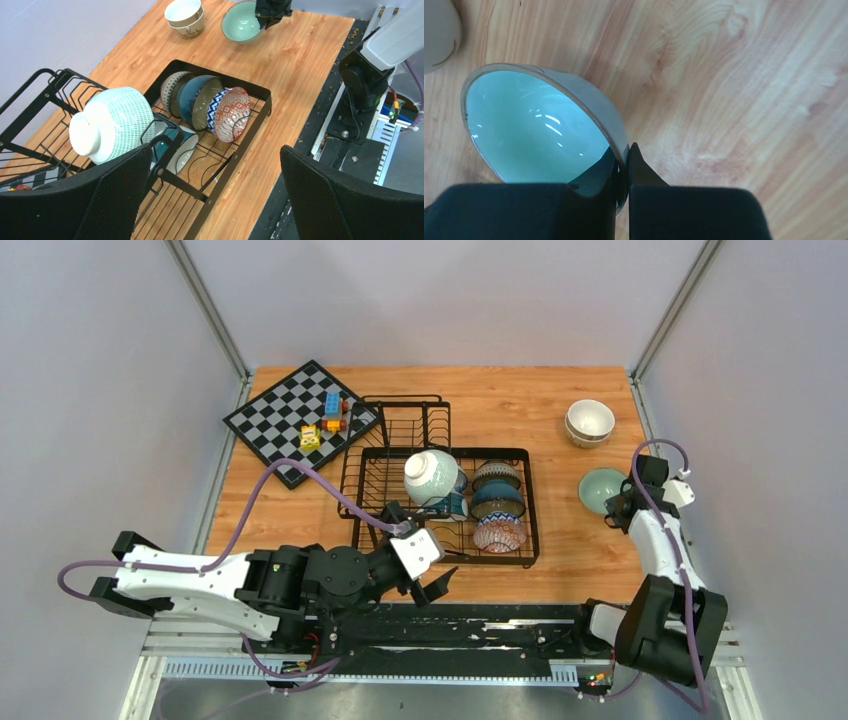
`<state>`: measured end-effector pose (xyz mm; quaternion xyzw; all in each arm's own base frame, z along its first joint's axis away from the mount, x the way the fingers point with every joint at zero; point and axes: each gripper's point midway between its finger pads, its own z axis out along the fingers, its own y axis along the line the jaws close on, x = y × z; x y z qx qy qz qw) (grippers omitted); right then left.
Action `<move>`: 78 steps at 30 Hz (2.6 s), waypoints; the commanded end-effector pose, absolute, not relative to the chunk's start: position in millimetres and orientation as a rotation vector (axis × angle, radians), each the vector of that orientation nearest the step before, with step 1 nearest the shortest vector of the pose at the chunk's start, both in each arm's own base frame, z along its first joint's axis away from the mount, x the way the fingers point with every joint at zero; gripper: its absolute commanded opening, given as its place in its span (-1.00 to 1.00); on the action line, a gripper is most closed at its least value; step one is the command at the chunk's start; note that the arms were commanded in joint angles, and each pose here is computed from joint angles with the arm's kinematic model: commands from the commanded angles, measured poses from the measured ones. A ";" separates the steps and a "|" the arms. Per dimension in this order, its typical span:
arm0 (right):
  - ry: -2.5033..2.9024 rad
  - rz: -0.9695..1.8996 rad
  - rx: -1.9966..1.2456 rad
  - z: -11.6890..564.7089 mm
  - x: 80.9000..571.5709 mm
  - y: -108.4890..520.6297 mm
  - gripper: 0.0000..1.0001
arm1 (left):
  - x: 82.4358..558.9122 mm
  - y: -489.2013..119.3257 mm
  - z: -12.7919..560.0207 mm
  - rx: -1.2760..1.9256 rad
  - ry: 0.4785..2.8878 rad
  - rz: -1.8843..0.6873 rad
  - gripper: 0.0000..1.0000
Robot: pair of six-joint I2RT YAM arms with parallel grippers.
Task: Unload the bowls from the dish rack
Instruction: Place the bowl at the center of the board, then pick up the bowl from the dish rack.
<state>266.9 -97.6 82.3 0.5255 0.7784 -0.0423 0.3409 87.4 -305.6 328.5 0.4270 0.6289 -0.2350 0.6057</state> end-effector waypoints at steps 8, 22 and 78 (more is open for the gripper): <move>1.852 0.135 1.454 84.0 320.1 -107.1 -1.00 | 89.2 -295.5 333.1 0.903 1.454 -0.597 1.00; 1.917 0.100 1.503 61.7 312.6 -105.6 -1.00 | 89.1 -300.9 330.5 0.876 1.452 -0.615 1.00; 1.646 1.466 -0.058 320.0 231.5 229.7 0.35 | 224.6 -264.9 356.3 0.249 1.652 -0.912 0.98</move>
